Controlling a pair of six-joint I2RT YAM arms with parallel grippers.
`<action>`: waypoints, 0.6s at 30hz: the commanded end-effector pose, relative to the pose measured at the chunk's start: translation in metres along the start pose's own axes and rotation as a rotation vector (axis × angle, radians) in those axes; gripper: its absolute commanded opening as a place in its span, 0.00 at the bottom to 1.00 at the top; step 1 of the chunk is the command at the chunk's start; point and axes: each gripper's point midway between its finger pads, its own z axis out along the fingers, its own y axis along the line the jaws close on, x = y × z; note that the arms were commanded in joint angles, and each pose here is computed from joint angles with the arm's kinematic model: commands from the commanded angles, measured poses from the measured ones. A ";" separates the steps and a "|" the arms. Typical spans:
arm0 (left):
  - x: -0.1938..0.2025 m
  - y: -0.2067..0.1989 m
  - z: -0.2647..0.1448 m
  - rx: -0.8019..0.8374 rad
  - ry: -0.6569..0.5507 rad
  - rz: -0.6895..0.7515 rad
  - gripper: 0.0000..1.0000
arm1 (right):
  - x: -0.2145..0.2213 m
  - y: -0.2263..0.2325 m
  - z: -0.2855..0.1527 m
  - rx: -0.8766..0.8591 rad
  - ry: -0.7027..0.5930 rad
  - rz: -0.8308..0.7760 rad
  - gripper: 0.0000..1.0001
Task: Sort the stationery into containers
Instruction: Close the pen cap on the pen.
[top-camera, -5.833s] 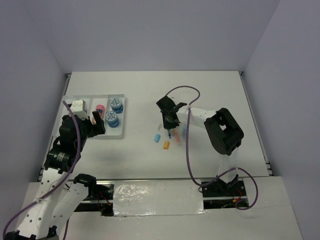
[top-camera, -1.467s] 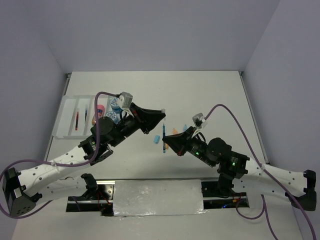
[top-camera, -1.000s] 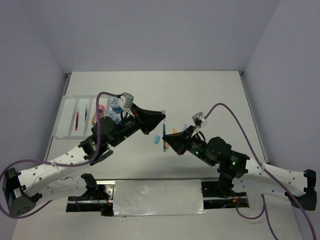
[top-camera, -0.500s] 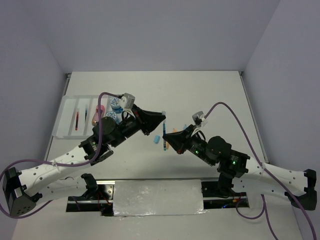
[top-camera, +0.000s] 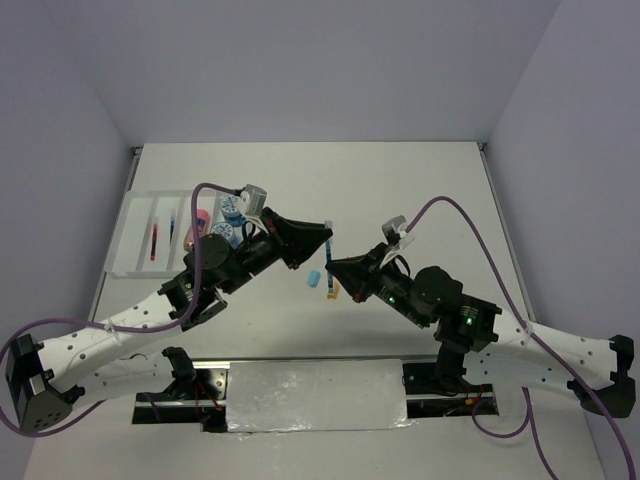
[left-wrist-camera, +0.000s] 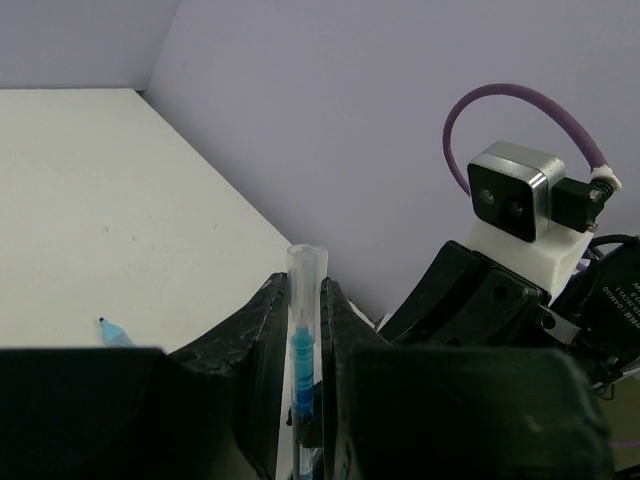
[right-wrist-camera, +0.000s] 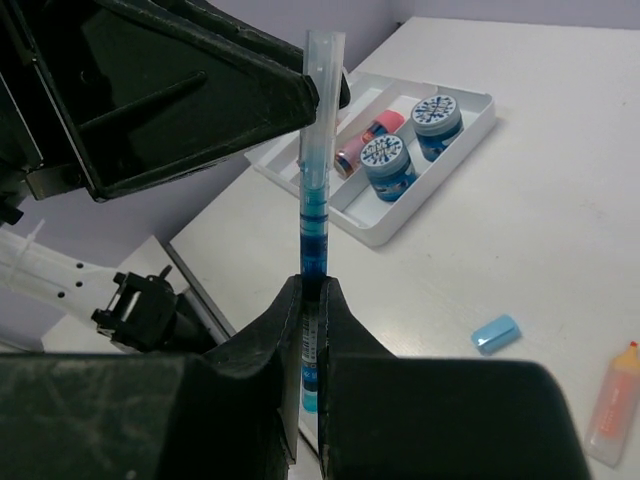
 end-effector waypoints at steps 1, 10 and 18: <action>0.005 -0.013 -0.003 0.053 0.019 -0.036 0.00 | -0.070 0.015 -0.002 -0.009 -0.184 -0.006 0.00; 0.015 -0.009 -0.009 0.030 0.041 -0.026 0.00 | -0.132 0.040 -0.013 -0.078 -0.322 -0.064 0.00; 0.004 -0.036 -0.014 0.169 0.009 0.054 0.14 | -0.123 0.061 -0.003 -0.172 -0.283 -0.093 0.00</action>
